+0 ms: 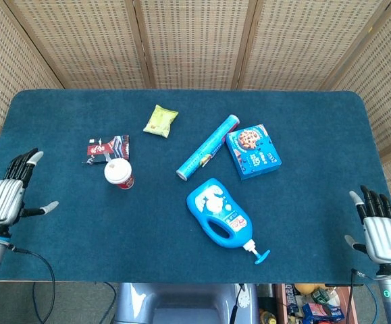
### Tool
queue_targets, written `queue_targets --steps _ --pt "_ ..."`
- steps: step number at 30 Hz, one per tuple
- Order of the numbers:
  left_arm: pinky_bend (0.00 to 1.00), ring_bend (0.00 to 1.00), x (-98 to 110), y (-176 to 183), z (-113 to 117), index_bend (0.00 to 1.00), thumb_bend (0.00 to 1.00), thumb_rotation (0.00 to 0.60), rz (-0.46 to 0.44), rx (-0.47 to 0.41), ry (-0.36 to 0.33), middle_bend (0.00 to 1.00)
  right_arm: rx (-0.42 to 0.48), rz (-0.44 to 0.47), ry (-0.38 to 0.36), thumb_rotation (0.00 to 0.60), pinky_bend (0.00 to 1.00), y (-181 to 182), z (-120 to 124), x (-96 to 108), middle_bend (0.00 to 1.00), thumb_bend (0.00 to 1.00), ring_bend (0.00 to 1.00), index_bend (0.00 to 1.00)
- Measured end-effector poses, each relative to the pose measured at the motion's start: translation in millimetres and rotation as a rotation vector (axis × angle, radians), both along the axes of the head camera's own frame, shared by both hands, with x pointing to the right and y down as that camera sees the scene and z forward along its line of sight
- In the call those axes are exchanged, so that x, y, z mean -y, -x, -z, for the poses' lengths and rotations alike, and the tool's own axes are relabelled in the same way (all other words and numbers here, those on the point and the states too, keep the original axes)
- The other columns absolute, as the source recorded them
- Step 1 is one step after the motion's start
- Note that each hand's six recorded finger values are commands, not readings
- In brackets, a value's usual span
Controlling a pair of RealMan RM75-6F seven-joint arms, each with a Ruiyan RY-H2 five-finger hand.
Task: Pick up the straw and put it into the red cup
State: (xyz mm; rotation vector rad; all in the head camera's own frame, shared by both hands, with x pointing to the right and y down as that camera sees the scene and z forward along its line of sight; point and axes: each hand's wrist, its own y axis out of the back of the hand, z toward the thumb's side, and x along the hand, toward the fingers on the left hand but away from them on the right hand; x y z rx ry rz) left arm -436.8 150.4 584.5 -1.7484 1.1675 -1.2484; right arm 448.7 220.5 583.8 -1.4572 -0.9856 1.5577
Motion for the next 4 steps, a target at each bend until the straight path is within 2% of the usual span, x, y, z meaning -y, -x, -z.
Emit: queue_targets --steps 4 --pt "0.0 0.0 -29 3 13 0.0 0.08 0.6 0.021 0.141 -0.003 0.0 0.007 0.0 -0.009 0.6 0.0 0 3 0 0.0 0.0 0.0 0.0"
